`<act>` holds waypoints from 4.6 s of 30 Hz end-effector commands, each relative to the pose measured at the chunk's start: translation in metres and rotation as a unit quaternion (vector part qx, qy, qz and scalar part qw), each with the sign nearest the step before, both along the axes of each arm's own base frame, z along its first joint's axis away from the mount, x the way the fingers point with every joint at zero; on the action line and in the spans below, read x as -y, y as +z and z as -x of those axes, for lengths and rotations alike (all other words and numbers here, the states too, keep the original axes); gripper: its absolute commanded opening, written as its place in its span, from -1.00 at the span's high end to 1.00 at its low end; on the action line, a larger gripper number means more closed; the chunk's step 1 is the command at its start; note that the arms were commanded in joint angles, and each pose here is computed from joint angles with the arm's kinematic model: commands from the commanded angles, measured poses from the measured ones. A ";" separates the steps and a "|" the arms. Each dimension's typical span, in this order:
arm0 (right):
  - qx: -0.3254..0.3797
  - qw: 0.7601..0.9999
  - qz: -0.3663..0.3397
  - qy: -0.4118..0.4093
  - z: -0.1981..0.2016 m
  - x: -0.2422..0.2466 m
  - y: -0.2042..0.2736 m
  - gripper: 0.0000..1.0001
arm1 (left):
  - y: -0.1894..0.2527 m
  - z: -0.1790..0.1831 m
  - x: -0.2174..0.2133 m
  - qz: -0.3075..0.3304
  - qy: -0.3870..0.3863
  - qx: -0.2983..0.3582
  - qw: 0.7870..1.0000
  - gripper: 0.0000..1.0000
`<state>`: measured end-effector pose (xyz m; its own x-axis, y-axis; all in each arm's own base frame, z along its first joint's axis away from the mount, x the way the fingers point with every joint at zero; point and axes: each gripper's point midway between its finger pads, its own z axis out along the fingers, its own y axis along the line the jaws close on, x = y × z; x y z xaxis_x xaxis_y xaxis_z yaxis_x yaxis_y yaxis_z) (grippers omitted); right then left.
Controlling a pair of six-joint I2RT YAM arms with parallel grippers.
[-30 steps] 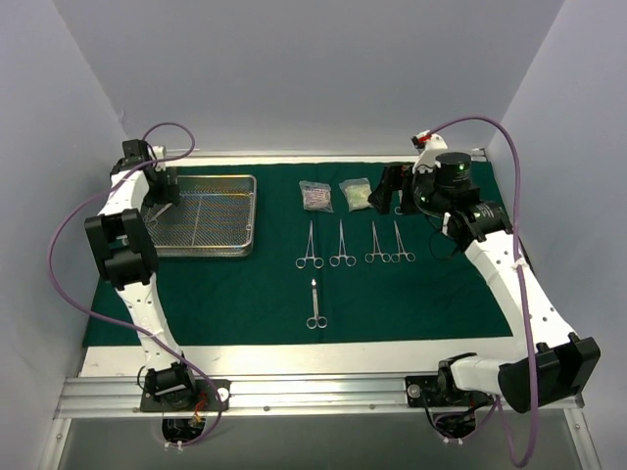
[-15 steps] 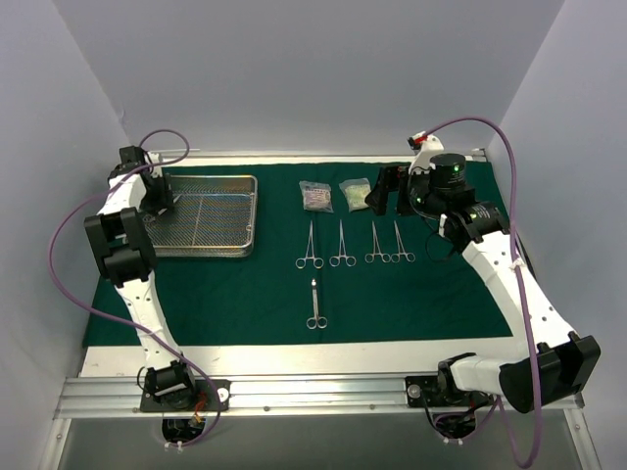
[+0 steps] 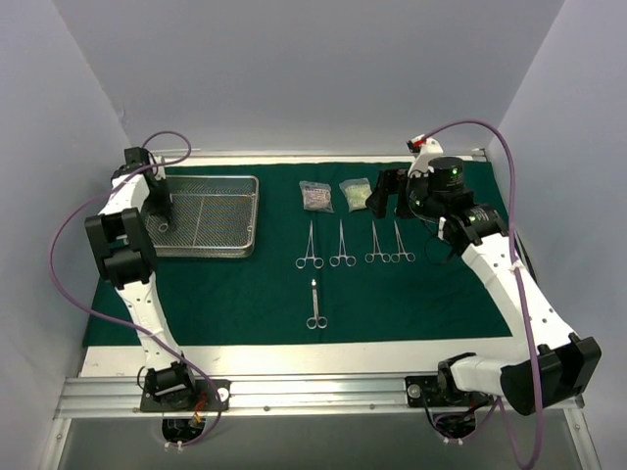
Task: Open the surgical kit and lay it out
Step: Pick up the medical item from the container, then place the medical item in the surgical kit.
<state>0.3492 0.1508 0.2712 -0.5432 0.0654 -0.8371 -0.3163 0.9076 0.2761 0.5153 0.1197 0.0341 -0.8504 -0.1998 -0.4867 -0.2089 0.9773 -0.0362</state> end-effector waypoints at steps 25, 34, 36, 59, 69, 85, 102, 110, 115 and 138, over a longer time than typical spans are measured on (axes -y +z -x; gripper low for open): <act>0.033 0.999 -0.008 -0.005 0.018 0.006 0.016 -0.90 | 0.043 0.022 0.024 -0.064 0.029 -0.028 0.997 0.16; 0.031 0.999 -0.007 -0.005 0.015 0.005 0.017 -0.90 | 0.029 0.014 0.024 -0.057 0.014 -0.046 0.997 0.17; 0.031 0.999 -0.007 -0.005 0.016 0.005 0.017 -0.90 | 0.023 0.012 0.023 -0.056 0.014 -0.049 0.997 0.18; 0.021 1.000 -0.006 -0.006 0.014 0.004 0.008 -0.90 | -0.018 0.023 0.033 -0.029 0.004 -0.104 0.994 0.67; 0.032 0.999 -0.005 -0.007 0.017 0.006 0.015 -0.90 | 0.034 0.017 0.043 -0.024 -0.005 -0.053 0.998 0.95; 0.042 0.999 -0.006 -0.005 0.032 0.011 0.025 -0.90 | 0.124 0.023 0.073 0.016 0.039 0.046 0.998 0.95; 0.063 0.998 -0.015 0.010 0.050 0.011 0.045 -0.90 | 0.166 0.133 0.281 0.068 -0.007 0.053 0.996 0.95; 0.069 0.998 -0.016 -0.001 0.059 0.018 0.044 -0.90 | 0.138 0.206 0.393 0.096 -0.030 0.033 0.994 0.95; 0.060 0.998 -0.017 -0.019 0.063 0.023 0.038 -0.90 | 0.104 0.245 0.440 0.083 -0.032 -0.003 0.996 0.95; -0.003 0.999 0.018 -0.048 0.064 0.036 -0.007 -0.90 | 0.071 0.286 0.475 0.027 -0.032 -0.035 0.999 0.71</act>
<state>0.2852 0.1153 0.2799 -0.4974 0.0894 -0.8629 -0.2518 0.9370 0.2422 0.2211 -0.3670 0.0630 -0.9296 -0.1196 -0.3487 -0.1192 0.9926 -0.0228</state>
